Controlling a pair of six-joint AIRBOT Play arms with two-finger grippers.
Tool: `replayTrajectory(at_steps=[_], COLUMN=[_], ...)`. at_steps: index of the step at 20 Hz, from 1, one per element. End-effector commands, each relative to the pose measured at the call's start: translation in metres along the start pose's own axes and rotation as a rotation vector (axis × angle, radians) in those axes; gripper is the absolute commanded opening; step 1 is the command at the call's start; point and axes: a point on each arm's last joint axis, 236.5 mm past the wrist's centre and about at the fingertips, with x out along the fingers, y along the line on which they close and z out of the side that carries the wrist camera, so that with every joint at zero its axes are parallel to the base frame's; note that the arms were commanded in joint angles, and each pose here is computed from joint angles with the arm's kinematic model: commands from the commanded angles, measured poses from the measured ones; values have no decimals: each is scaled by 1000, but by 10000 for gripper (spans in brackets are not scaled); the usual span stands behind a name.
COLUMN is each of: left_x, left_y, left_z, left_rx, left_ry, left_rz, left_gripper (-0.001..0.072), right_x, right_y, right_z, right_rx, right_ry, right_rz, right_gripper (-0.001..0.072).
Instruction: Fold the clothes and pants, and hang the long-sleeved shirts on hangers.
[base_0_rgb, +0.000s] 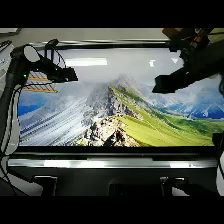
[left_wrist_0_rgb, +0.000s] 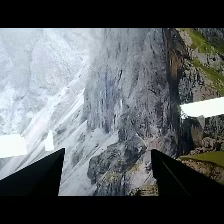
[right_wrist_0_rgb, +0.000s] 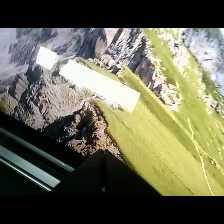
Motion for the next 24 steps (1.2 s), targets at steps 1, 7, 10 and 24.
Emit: replayTrajectory(at_steps=[1,7,10,24], left_x=[0,0,0,0], left_y=[0,0,0,0], left_z=[0,0,0,0], left_rx=[0,0,0,0], left_ry=[0,0,0,0], left_rz=[0,0,0,0], left_gripper=[625,625,625,625], right_x=[23,24,24,24], right_y=[29,19,19,19], right_z=[-5,11,-3,-2], right_rx=[-108,-111,-99,-99], right_ry=[52,-11,49,44], right_rz=[8,-39,-36,-37], right_gripper=[42,43,42,42])
